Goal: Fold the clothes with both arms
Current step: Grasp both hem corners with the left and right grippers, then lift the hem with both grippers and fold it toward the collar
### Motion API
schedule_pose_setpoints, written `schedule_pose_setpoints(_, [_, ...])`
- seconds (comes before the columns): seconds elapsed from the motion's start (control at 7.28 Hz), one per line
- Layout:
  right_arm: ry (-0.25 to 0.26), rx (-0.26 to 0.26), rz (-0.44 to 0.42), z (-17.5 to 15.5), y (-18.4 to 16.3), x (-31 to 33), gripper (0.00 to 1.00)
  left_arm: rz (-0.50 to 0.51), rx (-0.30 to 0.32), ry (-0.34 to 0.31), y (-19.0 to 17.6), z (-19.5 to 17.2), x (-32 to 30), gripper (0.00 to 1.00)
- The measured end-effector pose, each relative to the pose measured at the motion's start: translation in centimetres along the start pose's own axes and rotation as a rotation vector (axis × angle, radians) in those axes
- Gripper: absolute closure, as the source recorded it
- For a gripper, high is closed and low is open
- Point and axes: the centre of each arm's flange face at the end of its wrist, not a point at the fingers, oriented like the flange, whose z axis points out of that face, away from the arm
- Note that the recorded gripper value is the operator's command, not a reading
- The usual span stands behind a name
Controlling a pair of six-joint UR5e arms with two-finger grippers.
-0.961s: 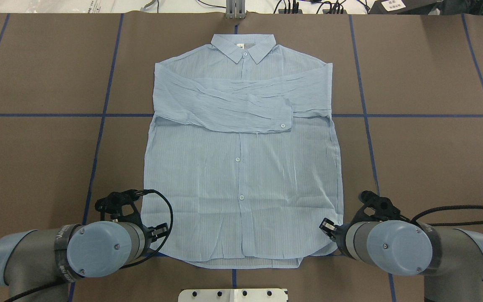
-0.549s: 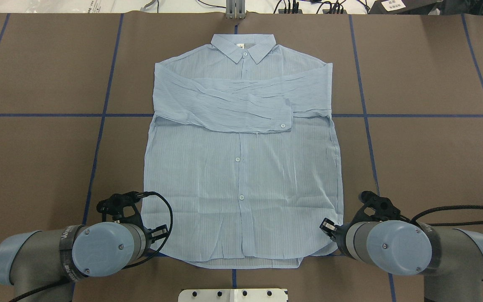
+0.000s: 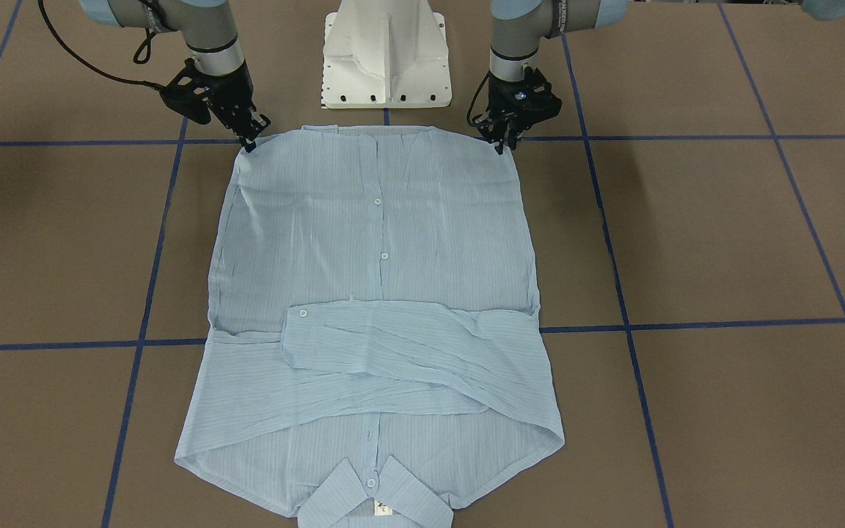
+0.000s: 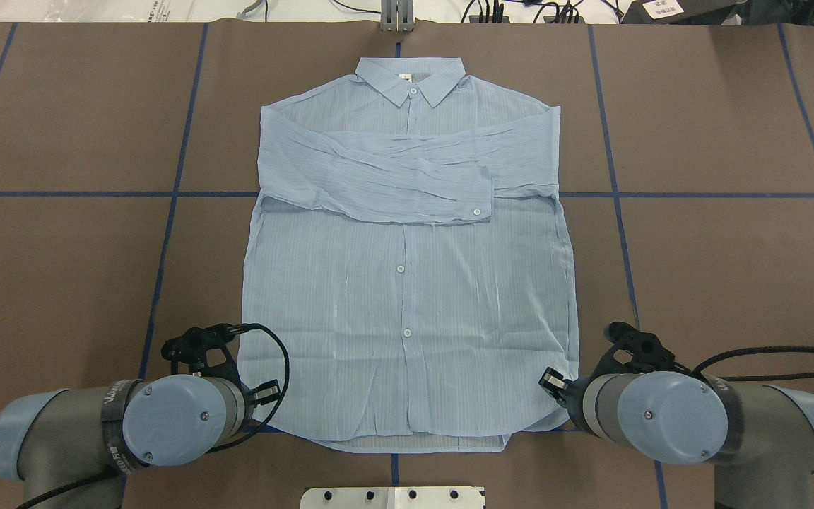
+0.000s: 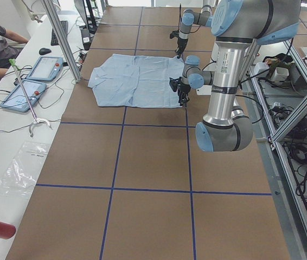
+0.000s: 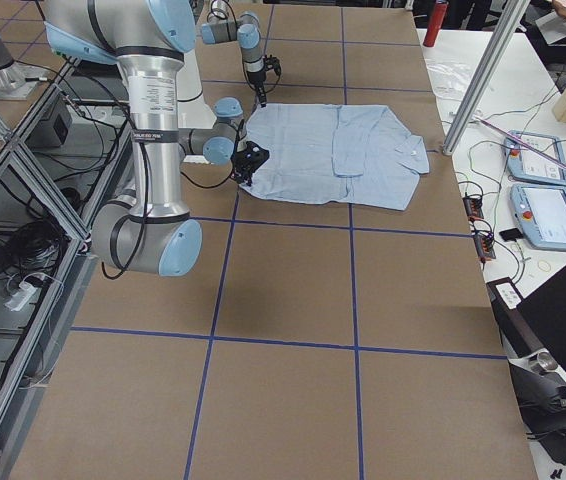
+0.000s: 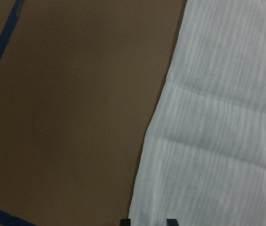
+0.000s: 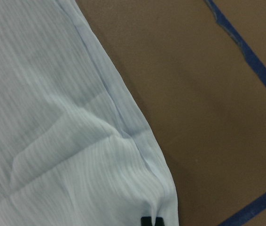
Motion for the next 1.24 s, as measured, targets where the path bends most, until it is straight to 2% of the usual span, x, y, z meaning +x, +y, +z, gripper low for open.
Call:
schedule_pose_setpoints(0.82, [0.002,0.000,-0.001,0.05,0.05,0.06,1.00,0.008,-0.005,-0.009,0.28,0.52,-0.07,0.67])
schedule_pose_setpoints(0.96, [0.003,0.000,-0.002,0.10,0.06,0.10,1.00,0.008,-0.006,-0.011,0.33,0.66,-0.05,0.76])
schedule_pose_setpoints(1.1, [0.003,0.001,-0.002,0.12,0.08,0.11,1.00,0.008,-0.006,-0.012,0.37,0.72,-0.04,1.00])
schedule_pose_setpoints(1.24, [0.003,0.001,-0.002,0.13,0.09,0.12,1.00,0.008,-0.006,-0.011,0.38,0.72,-0.05,1.00])
